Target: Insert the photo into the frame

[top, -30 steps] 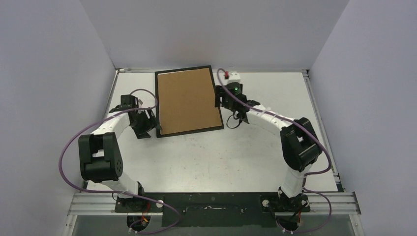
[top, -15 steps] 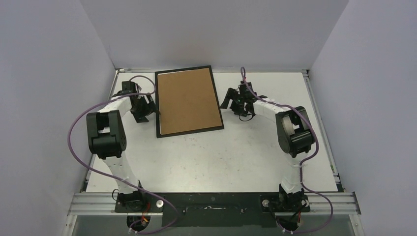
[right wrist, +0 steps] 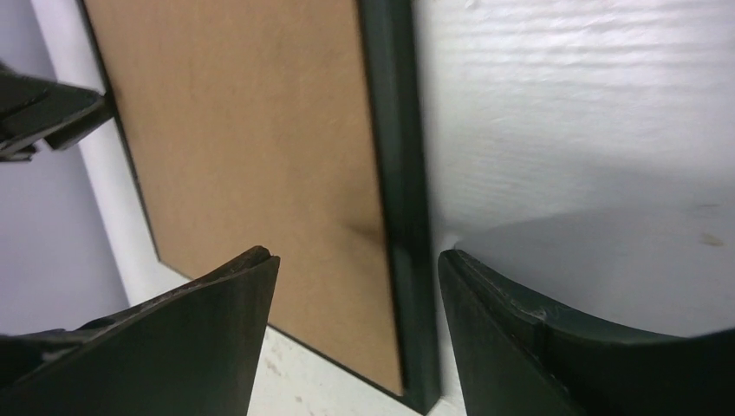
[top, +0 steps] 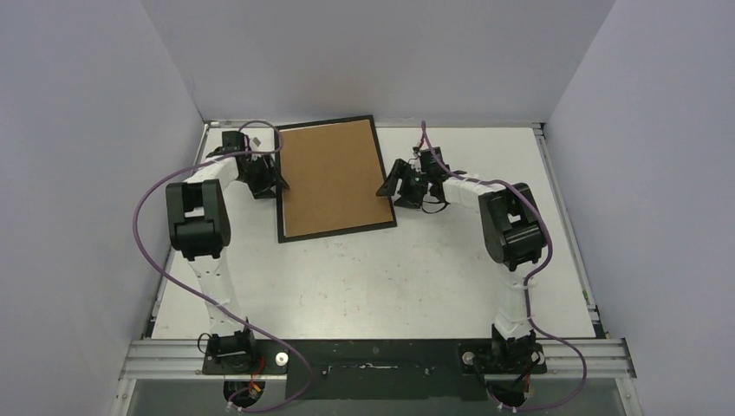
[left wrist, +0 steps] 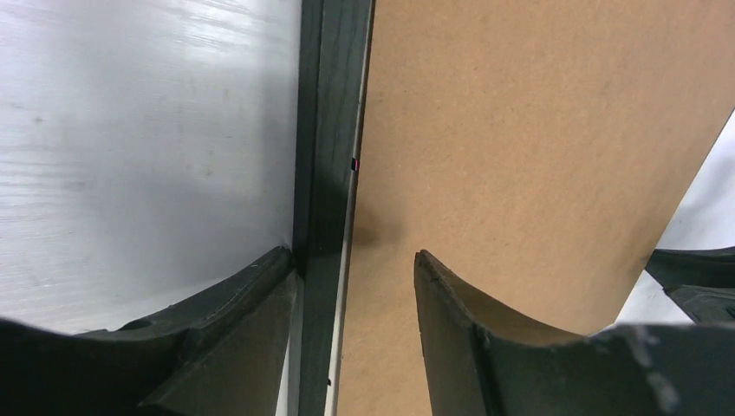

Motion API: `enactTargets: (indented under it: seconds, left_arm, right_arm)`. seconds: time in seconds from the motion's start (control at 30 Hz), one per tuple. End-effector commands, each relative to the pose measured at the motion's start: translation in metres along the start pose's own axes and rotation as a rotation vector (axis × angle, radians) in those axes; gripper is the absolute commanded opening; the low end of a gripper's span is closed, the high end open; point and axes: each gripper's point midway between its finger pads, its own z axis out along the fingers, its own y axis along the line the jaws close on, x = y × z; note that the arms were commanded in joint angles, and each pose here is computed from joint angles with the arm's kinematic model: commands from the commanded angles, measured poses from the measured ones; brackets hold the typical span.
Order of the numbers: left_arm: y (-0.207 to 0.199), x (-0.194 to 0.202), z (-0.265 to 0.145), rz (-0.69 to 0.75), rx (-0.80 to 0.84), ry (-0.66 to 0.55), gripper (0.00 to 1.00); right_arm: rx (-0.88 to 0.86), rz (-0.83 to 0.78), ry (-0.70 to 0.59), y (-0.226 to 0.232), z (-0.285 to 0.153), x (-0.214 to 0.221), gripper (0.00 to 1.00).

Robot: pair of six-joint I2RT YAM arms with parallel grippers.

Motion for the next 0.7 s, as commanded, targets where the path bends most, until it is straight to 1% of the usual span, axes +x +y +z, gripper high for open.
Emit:
enactTargets:
  seconds: [0.0, 0.13, 0.23, 0.43, 0.5, 0.67]
  left_arm:
    - [-0.033, 0.012, 0.003, 0.101, 0.086, 0.055, 0.49]
    - [-0.049, 0.025, 0.006, 0.149, 0.117, 0.091, 0.48]
    - [-0.070, 0.042, 0.010, 0.211, 0.140, 0.125, 0.48]
    - [-0.089, 0.062, 0.017, 0.294, 0.149, 0.168, 0.48]
    - [-0.093, 0.069, 0.022, 0.311, 0.162, 0.195, 0.48]
    - [-0.110, 0.080, 0.035, 0.366, 0.217, 0.240, 0.48]
  right_arm:
    - [-0.110, -0.020, 0.056, 0.026, -0.001, 0.030, 0.69]
    - [-0.144, -0.032, 0.061, 0.042, -0.010, 0.055, 0.65]
    - [-0.159, -0.064, 0.077, 0.056, -0.018, 0.079, 0.64]
    - [-0.187, -0.198, 0.153, 0.088, -0.027, 0.142, 0.64]
    - [-0.180, -0.237, 0.170, 0.092, -0.026, 0.160, 0.65]
    - [-0.196, -0.278, 0.196, 0.104, -0.019, 0.194, 0.66]
